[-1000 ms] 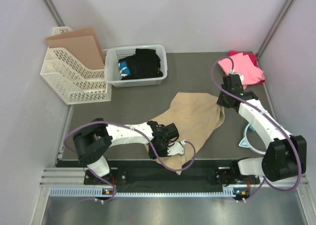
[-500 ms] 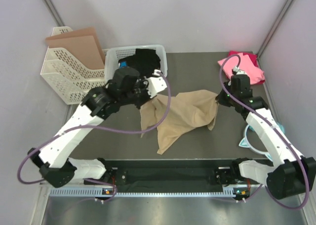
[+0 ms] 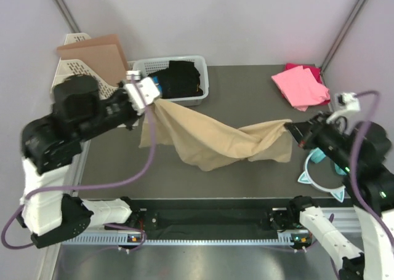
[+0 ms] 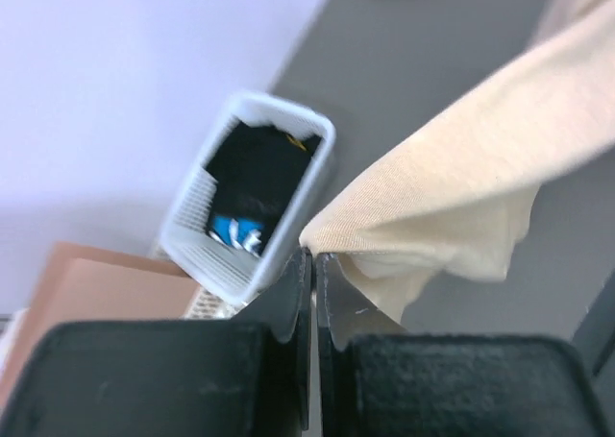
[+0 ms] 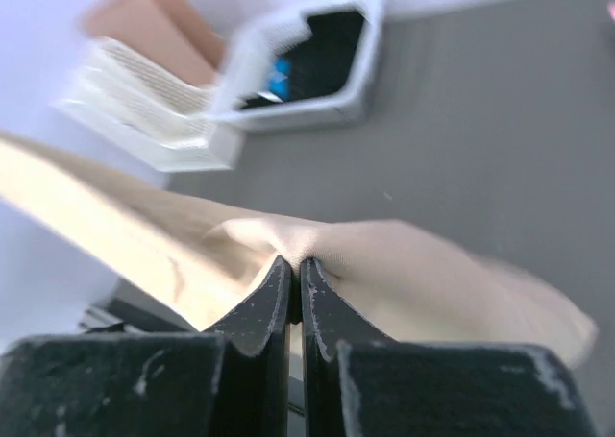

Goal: Fold and stack the t-shirts
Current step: Flatten out the tshirt

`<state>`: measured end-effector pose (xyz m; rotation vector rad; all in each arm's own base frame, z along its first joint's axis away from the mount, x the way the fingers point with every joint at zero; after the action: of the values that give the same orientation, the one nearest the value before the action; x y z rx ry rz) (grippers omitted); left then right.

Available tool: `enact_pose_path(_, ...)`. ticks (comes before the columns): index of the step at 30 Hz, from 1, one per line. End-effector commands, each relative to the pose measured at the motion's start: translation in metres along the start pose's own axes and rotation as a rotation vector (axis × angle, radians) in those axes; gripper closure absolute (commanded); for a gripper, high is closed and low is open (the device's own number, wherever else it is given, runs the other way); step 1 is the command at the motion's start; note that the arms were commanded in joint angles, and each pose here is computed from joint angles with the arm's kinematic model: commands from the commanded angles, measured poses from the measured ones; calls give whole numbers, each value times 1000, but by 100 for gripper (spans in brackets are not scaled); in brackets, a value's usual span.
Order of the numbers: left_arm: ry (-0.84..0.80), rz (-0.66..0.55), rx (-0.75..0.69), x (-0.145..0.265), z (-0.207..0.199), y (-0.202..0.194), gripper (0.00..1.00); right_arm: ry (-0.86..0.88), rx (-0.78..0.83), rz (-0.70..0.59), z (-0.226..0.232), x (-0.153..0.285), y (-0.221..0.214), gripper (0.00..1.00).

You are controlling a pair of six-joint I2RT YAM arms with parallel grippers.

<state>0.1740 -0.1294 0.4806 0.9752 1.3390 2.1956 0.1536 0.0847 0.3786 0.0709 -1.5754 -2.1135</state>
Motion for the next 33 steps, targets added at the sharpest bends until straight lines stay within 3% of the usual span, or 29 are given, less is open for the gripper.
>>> enact_pose_path(1, 21, -26, 30, 50, -2, -1, 100, 161, -12, -62, 34, 56, 11, 100)
enact_pose_path(5, 33, -14, 48, 57, -6, -16, 100, 139, -52, -50, 31, 52, 7, 100)
enact_pose_path(8, -15, 103, 55, 33, -20, -55, 100, 24, -64, 20, 10, 23, -5, 100)
enact_pose_path(9, -42, 194, 54, 14, -28, -80, 100, -2, -55, 47, 4, 9, -7, 100)
enact_pose_path(18, -48, 378, -14, -65, -42, -167, 100, -296, -80, 216, -70, -112, -65, 100)
enact_pose_path(21, -17, 428, 1, -94, -27, -191, 100, -360, -66, 246, -88, -141, -79, 100)
enact_pose_path(25, 91, 472, 132, -121, 23, -215, 100, -435, -25, 236, -104, -162, -76, 100)
enact_pose_path(30, 226, 412, 252, -144, 88, -208, 100, -466, 8, 207, -108, -175, -59, 100)
enact_pose_path(33, 236, 405, 277, -152, 106, -202, 100, -482, 32, 205, -111, -179, -54, 100)
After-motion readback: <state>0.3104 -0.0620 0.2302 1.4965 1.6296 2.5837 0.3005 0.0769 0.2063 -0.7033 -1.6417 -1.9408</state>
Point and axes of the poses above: each gripper's point midway between its finger pads, its own x axis back along the fingers, its own z axis along the line the jaws close on, y = z × x, the point moved 4 cm from there along x, back along the fingers, and after that the axes turned 10 degrees about x, right-handed, at the moved point
